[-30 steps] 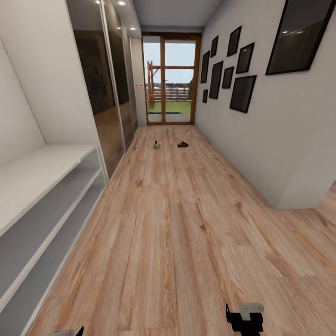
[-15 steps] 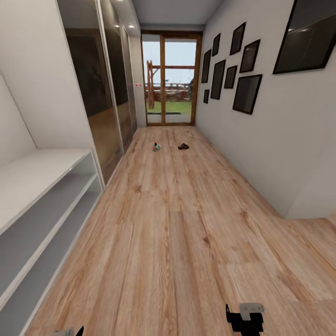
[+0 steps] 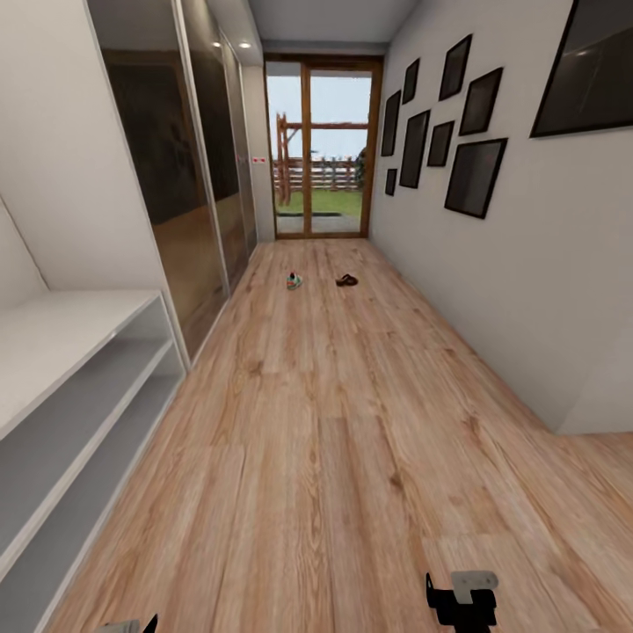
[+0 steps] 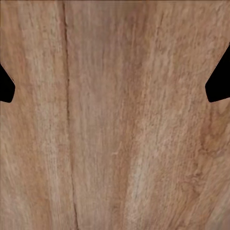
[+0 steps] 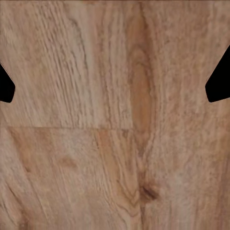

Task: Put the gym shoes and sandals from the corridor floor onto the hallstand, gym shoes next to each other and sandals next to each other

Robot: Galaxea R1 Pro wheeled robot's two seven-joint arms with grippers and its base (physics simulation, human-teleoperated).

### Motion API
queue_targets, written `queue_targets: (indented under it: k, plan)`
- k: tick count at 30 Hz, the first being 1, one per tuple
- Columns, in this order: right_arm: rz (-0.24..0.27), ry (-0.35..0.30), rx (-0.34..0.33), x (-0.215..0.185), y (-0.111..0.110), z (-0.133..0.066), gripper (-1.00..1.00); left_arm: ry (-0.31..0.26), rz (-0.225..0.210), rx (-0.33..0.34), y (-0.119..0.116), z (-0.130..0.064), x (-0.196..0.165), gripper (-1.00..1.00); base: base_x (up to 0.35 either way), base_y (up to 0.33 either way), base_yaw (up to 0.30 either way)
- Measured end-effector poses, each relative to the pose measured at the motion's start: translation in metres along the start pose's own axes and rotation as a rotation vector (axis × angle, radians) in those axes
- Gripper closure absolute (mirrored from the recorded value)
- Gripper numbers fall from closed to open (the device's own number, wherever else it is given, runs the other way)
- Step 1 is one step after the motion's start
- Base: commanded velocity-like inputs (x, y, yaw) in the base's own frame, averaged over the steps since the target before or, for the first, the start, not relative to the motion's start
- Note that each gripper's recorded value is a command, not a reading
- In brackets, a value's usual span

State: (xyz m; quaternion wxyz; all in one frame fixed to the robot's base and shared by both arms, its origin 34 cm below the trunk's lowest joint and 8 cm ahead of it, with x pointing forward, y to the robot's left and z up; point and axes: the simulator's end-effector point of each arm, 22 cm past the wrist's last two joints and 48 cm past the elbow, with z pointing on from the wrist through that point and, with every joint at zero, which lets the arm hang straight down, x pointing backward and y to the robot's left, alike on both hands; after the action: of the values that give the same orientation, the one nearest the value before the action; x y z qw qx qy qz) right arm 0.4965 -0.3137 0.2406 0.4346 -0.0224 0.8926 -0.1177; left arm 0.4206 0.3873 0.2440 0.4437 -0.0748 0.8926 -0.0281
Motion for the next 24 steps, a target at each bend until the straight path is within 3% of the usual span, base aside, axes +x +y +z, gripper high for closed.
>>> queue_targets:
  k: [24]
  plan:
    - [0.0,0.0,0.001,0.0,-0.0004,0.0,-1.0,0.0,0.0,0.0,0.0,0.0,0.0,-1.0,0.337,0.0,0.0]
